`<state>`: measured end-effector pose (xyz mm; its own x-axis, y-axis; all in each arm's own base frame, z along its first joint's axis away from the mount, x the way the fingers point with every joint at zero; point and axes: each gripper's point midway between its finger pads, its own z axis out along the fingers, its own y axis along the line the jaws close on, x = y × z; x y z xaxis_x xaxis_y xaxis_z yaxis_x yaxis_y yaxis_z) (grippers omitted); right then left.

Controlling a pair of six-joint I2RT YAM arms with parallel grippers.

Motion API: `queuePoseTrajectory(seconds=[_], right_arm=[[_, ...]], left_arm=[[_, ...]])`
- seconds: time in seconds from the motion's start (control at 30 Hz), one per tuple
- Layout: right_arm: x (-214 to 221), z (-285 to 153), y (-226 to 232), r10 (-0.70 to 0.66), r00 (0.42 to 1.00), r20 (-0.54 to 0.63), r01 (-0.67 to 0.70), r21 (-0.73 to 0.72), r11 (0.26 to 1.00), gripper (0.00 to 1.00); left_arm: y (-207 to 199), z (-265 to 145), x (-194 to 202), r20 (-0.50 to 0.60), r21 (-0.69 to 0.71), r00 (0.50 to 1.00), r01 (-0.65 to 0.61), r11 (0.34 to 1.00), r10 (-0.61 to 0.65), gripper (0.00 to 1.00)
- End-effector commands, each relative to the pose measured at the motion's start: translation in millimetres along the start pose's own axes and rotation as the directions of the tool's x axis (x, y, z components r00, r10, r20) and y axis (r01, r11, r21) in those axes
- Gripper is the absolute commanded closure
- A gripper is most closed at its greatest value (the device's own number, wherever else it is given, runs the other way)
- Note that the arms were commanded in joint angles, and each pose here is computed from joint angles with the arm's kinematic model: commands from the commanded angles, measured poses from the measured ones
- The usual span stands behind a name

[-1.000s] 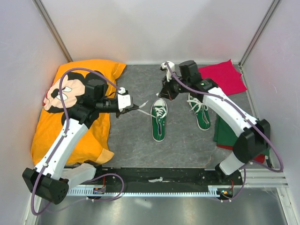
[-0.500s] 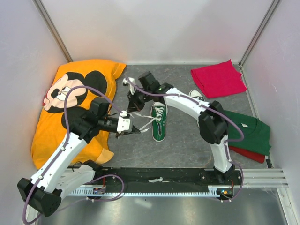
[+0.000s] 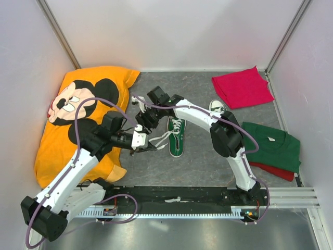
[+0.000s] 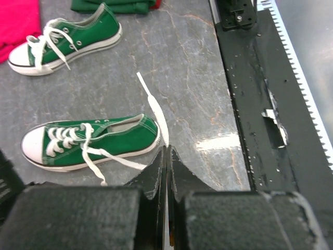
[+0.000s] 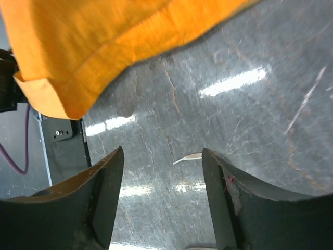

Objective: Tie the shoes

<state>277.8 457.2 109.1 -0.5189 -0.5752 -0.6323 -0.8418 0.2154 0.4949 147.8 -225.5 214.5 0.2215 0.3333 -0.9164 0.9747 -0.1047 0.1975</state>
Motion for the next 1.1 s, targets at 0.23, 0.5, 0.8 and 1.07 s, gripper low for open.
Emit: queuePoseTrajectory(seconds=[0.23, 0.5, 0.8, 1.07], right_arm=[[-65, -166, -23, -0.022, 0.971, 0.238, -0.038, 0.244, 0.969, 0.25], [-15, -235, -38, -0.229, 0.937, 0.265, 0.081, 0.472, 0.878, 0.26], [0, -159, -23, -0.433, 0.901, 0.033, 0.377, 0.438, 0.816, 0.27], [-7, -78, -14, -0.576, 0.814, -0.069, 0.569, 0.293, 0.769, 0.36]], left_arm=[[105, 12, -35, 0.087, -0.206, 0.996, 0.030, 0.978, -0.012, 0.98], [235, 23, 1, 0.194, -0.289, 0.900, 0.432, 0.855, -0.389, 0.99], [305, 37, 99, 0.260, -0.334, 0.622, 0.776, 0.535, -0.739, 0.98], [300, 44, 152, 0.268, -0.353, 0.476, 0.857, 0.375, -0.837, 0.98]])
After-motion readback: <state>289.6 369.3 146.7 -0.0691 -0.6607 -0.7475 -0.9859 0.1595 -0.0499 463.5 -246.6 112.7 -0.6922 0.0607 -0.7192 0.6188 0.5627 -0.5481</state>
